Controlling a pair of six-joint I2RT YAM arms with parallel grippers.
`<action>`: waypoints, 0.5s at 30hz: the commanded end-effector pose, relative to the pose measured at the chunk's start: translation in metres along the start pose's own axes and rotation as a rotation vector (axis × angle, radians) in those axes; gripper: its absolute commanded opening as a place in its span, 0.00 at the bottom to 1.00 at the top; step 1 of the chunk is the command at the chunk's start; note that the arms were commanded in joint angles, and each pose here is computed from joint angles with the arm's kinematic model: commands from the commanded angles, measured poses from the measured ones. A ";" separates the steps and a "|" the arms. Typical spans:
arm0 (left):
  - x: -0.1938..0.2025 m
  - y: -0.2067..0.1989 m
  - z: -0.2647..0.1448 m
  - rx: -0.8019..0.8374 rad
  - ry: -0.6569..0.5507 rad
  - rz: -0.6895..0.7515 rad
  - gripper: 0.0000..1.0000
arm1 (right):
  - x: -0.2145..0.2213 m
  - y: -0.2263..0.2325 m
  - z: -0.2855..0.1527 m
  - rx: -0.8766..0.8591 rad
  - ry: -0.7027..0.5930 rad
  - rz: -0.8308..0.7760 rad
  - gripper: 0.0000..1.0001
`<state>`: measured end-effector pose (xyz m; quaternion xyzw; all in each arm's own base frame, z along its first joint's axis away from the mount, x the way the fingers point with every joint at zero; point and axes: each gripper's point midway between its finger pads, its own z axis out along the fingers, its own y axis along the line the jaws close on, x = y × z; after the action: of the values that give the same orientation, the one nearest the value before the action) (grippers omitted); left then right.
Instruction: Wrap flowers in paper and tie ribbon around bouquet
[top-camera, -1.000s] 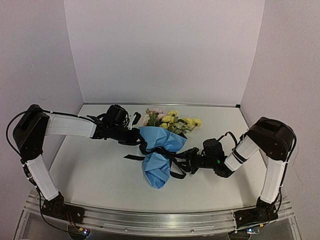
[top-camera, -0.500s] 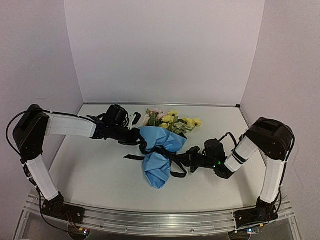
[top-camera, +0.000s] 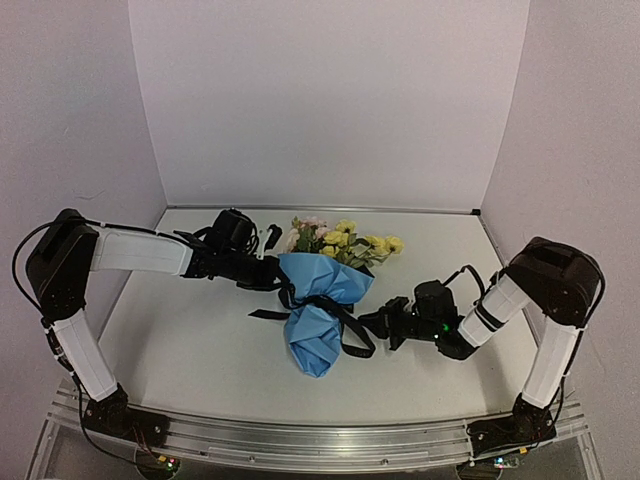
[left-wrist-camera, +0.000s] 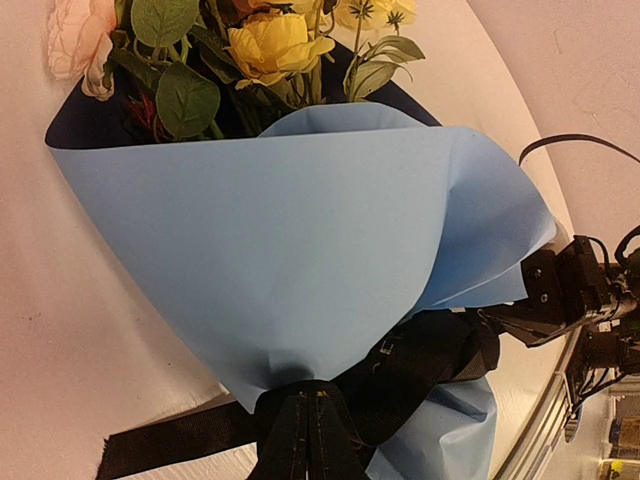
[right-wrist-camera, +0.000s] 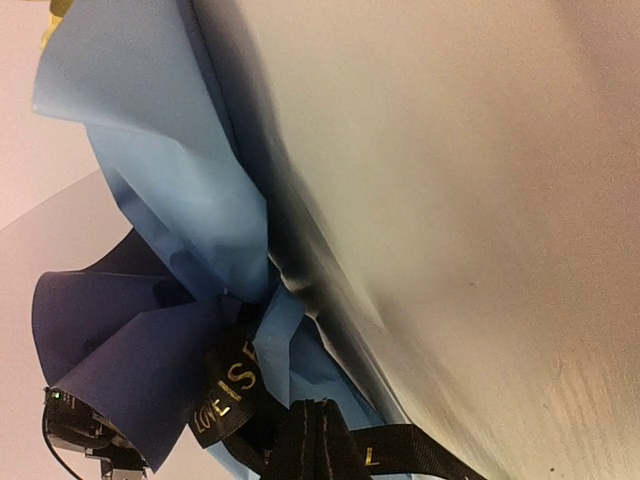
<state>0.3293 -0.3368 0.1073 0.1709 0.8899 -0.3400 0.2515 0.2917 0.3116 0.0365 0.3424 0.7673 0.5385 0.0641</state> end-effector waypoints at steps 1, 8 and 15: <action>-0.011 -0.011 -0.007 0.032 -0.035 0.023 0.03 | -0.003 0.007 -0.009 0.022 -0.044 -0.080 0.00; -0.012 -0.011 -0.008 0.032 -0.039 0.027 0.06 | -0.013 0.002 -0.024 0.146 -0.120 -0.181 0.00; -0.013 -0.012 -0.008 0.037 -0.044 0.027 0.09 | -0.021 0.011 -0.041 0.233 -0.191 -0.287 0.00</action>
<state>0.3290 -0.3370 0.1075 0.1715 0.8896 -0.3408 0.2511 0.2875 0.2819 0.0506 0.3029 0.8332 0.4422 0.1358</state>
